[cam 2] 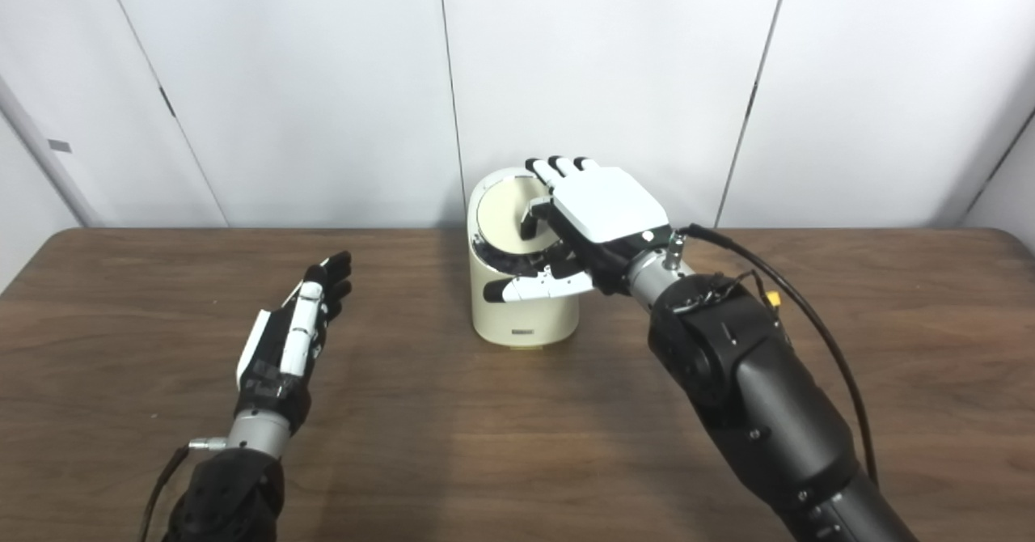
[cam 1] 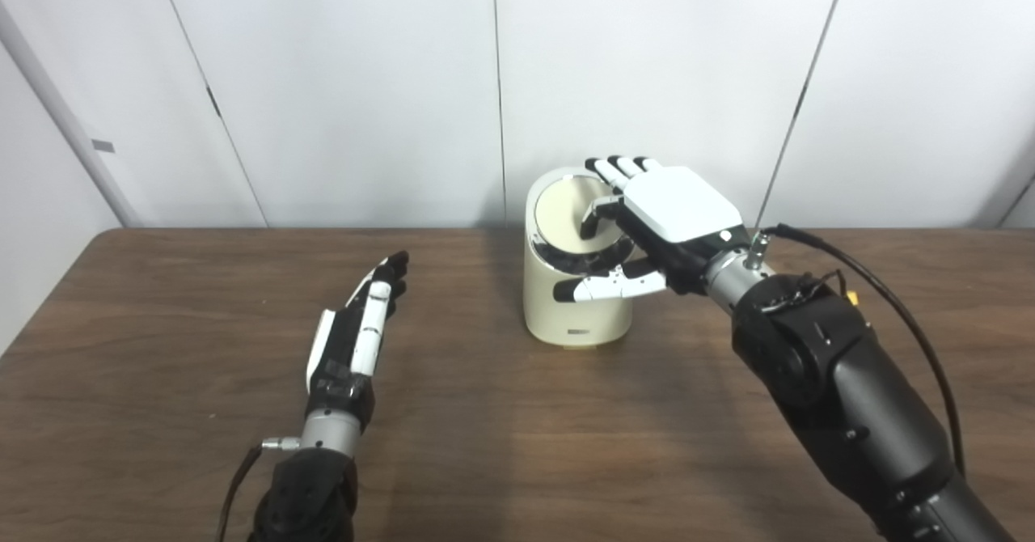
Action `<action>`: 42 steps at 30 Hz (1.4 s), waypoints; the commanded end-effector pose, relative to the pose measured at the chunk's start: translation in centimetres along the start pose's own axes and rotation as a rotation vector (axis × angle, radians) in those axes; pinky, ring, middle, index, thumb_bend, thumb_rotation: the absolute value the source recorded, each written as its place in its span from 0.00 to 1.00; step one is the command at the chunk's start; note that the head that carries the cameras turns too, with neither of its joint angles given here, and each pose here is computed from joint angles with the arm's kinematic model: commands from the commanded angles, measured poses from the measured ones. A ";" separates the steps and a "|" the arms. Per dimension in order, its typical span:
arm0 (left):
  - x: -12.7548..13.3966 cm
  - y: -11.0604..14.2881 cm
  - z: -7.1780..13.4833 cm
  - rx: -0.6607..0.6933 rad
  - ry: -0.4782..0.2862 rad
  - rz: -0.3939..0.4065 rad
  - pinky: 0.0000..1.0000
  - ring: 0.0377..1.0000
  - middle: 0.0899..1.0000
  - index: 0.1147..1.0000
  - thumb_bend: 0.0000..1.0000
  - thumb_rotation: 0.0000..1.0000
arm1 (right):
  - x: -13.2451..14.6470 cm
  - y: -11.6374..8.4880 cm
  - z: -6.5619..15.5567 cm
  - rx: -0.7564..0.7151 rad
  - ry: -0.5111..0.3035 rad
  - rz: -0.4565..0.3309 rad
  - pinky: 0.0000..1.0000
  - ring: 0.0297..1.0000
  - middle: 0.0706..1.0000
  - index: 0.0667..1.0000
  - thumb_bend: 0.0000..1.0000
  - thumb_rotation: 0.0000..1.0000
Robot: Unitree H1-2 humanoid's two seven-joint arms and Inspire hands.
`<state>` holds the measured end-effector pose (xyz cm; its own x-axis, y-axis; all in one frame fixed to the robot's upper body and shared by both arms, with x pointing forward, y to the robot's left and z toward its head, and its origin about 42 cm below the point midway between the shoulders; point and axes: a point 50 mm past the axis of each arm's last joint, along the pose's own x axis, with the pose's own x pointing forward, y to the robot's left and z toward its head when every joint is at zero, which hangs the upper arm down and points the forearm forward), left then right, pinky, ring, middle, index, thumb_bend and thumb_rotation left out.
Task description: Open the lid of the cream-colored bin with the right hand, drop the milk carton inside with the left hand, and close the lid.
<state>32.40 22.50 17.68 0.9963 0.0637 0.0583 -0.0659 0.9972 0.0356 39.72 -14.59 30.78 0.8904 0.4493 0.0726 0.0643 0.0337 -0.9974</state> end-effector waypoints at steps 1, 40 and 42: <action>0.7 -0.1 1.8 0.008 -0.079 0.006 0.97 0.94 0.93 0.91 0.50 0.92 | 0.1 0.4 0.4 -0.005 -0.008 0.037 1.00 1.00 1.00 0.66 0.66 0.96; 0.7 0.3 2.2 0.020 -0.078 0.016 0.98 0.92 0.92 0.90 0.46 0.92 | -0.8 0.6 0.5 -0.027 0.007 0.115 1.00 1.00 1.00 0.73 0.67 1.00; 0.8 0.3 2.1 0.020 -0.075 0.014 0.98 0.92 0.92 0.90 0.46 0.93 | -1.1 -0.5 0.5 -0.014 0.011 0.086 1.00 1.00 1.00 0.75 0.67 1.00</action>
<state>32.32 22.94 17.84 0.9954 0.0804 0.0515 -0.0832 0.9950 0.0547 38.61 -14.38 30.80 0.8960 0.4440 0.0094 0.0145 -0.0081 -0.9999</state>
